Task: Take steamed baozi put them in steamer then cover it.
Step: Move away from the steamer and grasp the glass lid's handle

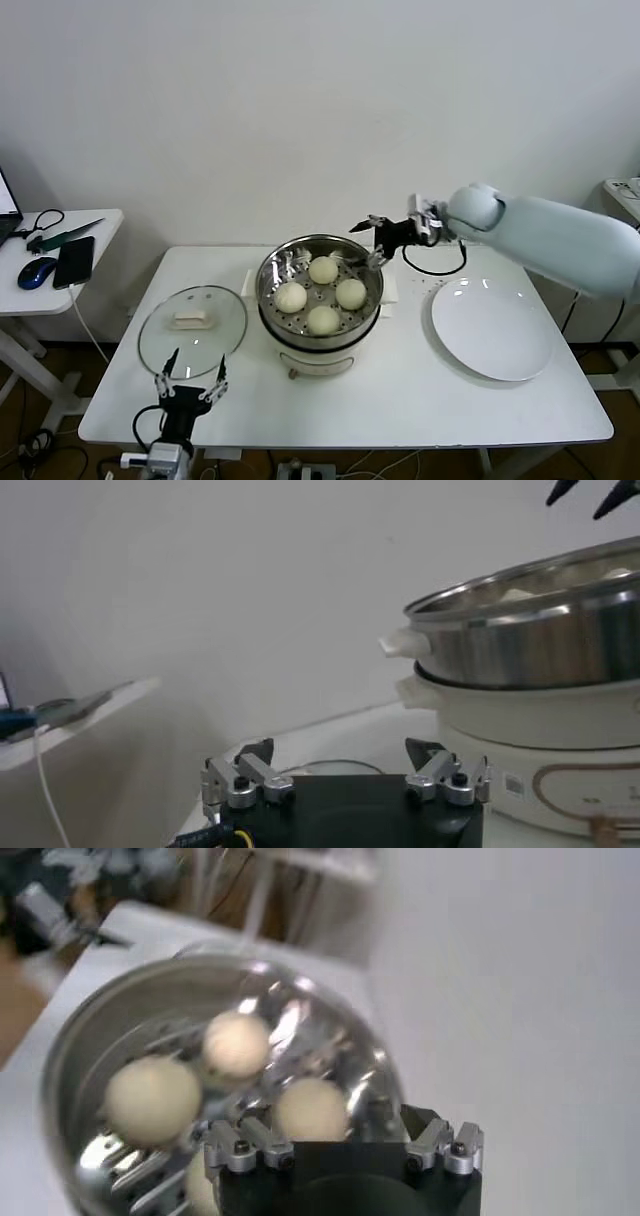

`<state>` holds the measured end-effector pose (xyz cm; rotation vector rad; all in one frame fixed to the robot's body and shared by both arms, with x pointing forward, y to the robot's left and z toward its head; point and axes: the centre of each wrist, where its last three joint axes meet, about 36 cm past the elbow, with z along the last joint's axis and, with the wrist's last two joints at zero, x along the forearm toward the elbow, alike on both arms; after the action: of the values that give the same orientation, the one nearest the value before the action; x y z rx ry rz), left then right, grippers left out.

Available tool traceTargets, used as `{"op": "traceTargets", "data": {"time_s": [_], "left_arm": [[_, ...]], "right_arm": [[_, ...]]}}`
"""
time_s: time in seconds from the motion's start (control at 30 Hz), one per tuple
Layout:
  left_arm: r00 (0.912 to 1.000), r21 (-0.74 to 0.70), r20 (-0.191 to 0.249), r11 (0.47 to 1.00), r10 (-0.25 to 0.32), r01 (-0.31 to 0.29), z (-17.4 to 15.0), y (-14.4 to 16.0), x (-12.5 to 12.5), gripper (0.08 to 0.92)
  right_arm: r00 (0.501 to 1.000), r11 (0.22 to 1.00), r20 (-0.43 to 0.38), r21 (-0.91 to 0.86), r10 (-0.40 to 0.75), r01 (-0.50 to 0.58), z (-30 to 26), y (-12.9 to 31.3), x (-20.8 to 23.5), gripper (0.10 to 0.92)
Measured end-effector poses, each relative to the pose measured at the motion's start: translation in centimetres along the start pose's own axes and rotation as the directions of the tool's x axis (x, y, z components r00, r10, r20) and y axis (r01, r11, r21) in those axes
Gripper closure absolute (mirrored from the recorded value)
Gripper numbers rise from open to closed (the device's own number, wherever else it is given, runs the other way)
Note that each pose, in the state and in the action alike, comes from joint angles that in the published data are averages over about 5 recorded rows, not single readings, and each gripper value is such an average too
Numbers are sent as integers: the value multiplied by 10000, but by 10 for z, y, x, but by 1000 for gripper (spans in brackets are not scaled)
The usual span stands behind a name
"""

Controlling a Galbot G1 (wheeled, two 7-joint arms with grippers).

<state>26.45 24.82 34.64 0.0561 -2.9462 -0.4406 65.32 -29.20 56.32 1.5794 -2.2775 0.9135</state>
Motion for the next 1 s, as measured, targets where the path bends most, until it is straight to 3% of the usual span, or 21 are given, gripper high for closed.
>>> {"op": "traceTargets", "data": {"time_s": [0.17, 0.33, 0.67, 0.83, 1.0], "left_arm": [[9998, -219, 97, 9997, -145, 147, -3, 3, -2, 177], [9998, -527, 89, 9985, -173, 178, -4, 4, 0, 177], [9979, -2372, 289, 9693, -588, 640, -12, 17, -7, 177], [9975, -4454, 392, 8926, -586, 699, -12, 25, -12, 177], [9988, -6641, 287, 7460, -407, 495, -7, 29, -16, 177]], "right_arm": [[9793, 9852, 1275, -882, 1575, -1469, 37, 28, 16, 200], [9263, 9408, 2041, -1924, 3166, -2792, 66, 56, 27, 200], [8062, 8054, 2251, -4037, 5472, -4340, 107, 121, 43, 200], [7627, 7355, 1897, -4817, 6183, -4764, 122, 155, 45, 200], [7318, 6653, 1365, -5504, 6677, -5044, 134, 188, 47, 200]]}}
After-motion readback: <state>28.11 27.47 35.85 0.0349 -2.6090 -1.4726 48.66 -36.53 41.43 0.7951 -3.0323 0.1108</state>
